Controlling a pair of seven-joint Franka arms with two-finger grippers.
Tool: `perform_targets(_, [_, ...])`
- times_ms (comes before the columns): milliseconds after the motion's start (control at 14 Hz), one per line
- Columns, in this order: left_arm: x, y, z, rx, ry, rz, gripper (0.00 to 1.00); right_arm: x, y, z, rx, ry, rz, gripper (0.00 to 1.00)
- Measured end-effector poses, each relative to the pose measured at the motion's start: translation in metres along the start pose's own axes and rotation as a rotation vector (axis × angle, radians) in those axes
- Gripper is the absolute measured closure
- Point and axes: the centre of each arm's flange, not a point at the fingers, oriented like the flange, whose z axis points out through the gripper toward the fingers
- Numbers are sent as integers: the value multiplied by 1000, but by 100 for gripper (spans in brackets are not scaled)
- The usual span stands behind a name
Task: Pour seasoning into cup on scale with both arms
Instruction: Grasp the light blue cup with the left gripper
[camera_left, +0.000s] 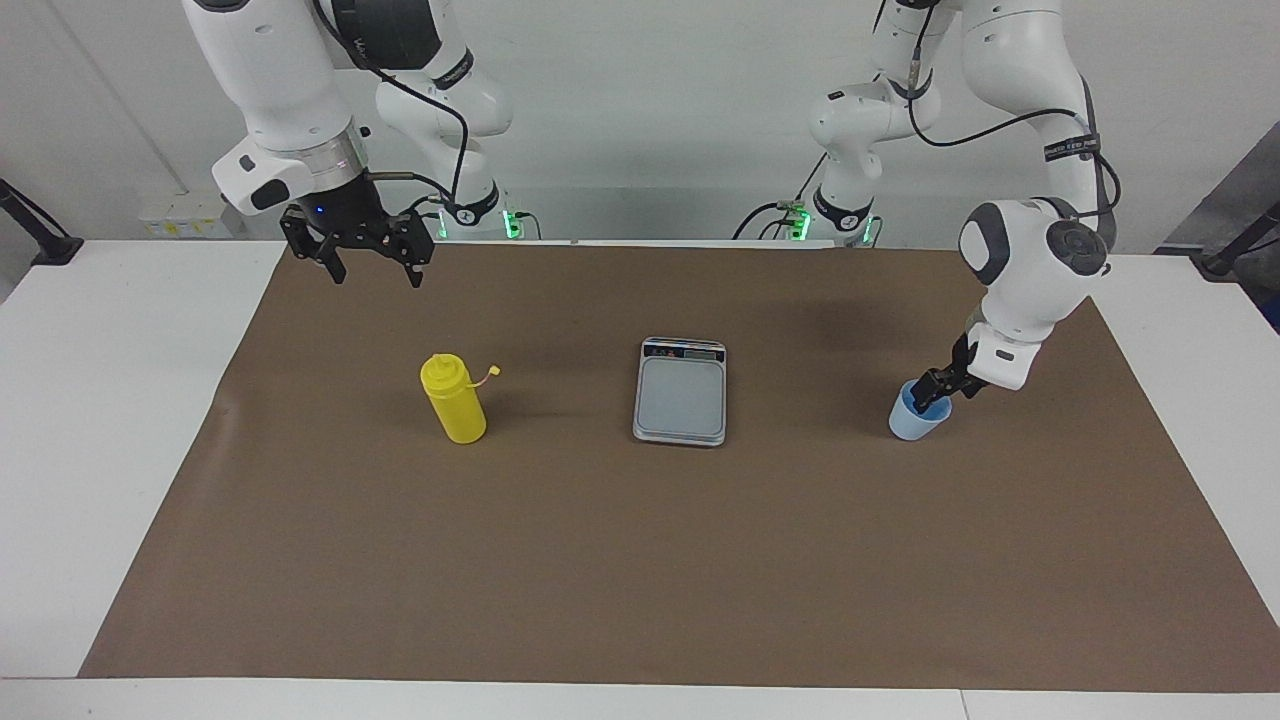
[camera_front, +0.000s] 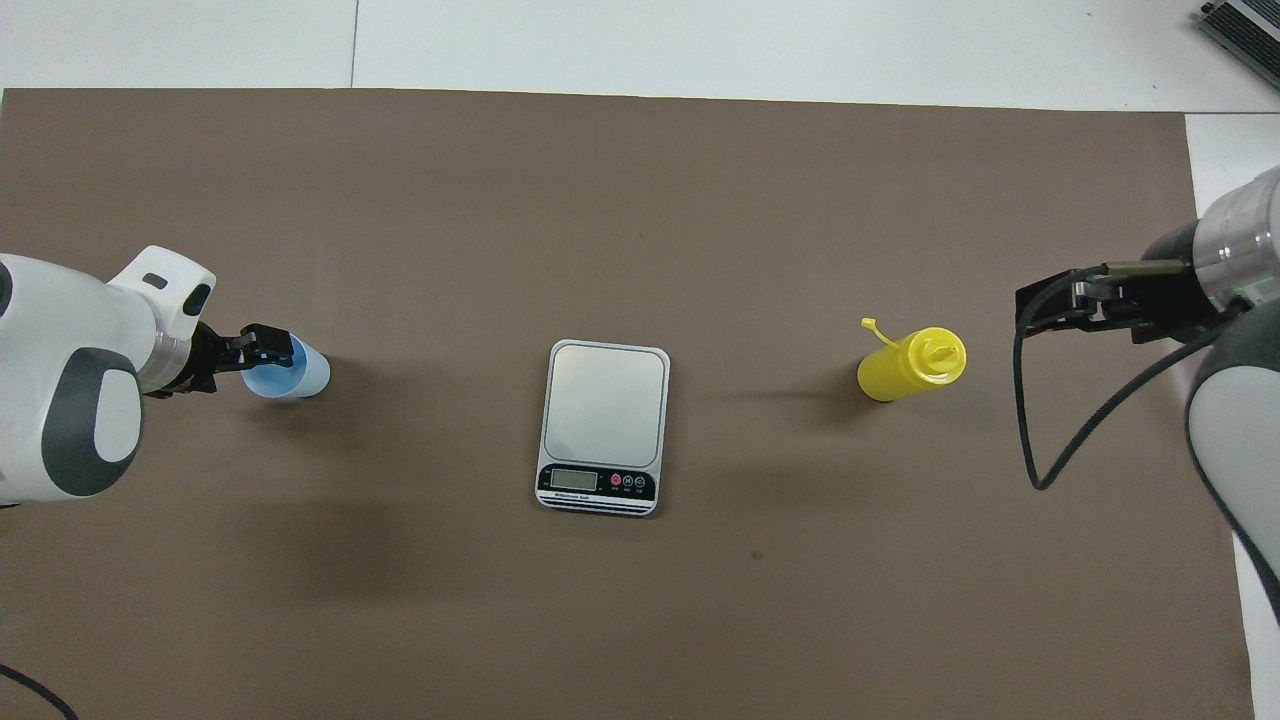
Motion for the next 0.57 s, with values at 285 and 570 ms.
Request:
perform_targets(285, [-1,-1,4,-1,6,0,11,0,0,0,0,0,0,0])
perform_targets(570, [-4,-1,12,-1,-2,7,59,0,0,0,0,0,0,0])
